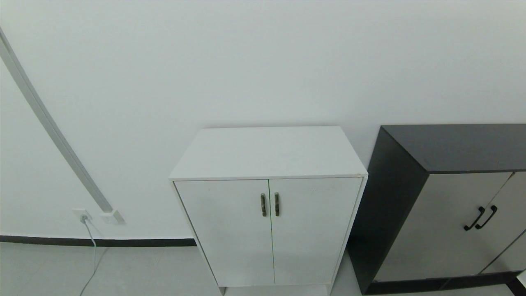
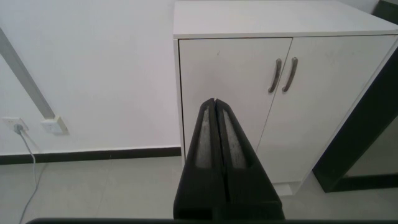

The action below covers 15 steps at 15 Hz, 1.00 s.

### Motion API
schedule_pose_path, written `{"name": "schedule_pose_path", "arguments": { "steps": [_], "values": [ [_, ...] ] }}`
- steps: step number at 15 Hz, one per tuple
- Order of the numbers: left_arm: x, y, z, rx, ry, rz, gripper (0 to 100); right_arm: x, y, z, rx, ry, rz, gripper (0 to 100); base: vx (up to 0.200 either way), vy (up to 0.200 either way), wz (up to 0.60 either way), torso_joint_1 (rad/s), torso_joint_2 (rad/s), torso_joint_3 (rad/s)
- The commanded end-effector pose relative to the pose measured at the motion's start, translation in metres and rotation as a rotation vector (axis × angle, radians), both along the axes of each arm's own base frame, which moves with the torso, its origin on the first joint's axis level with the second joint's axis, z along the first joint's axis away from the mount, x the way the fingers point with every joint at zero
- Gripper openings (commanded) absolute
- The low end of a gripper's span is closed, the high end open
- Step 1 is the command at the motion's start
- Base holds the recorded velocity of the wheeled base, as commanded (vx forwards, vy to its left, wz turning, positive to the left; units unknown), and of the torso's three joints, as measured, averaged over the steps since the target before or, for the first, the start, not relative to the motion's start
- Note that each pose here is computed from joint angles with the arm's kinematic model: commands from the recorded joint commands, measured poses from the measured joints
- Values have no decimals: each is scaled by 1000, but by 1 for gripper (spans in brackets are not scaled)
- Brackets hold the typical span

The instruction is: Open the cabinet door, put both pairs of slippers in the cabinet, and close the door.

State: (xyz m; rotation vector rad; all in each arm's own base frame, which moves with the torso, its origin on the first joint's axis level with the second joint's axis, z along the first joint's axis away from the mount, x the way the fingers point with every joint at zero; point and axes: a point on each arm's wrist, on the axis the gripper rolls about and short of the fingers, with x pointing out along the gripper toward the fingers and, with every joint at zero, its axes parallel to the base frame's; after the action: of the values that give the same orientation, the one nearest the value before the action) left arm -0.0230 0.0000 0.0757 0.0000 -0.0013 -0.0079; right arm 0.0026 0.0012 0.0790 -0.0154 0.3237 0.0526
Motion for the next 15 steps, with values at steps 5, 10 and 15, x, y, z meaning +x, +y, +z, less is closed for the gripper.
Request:
{"name": "schedule_pose_path", "arguments": {
  "steps": [5, 10, 15],
  "values": [
    [0, 0, 0, -2, 1, 0, 0, -11, 1, 0, -5, -137, -77, 0, 0, 0, 0, -12, 0, 0],
    [0, 0, 0, 0, 1, 0, 0, -18, 1, -2, 2, -235, -62, 0, 0, 0, 0, 0, 0, 0],
    [0, 0, 0, -2, 1, 0, 0, -19, 0, -1, 14, -237, -132, 0, 0, 0, 0, 0, 0, 0]
  ]
}}
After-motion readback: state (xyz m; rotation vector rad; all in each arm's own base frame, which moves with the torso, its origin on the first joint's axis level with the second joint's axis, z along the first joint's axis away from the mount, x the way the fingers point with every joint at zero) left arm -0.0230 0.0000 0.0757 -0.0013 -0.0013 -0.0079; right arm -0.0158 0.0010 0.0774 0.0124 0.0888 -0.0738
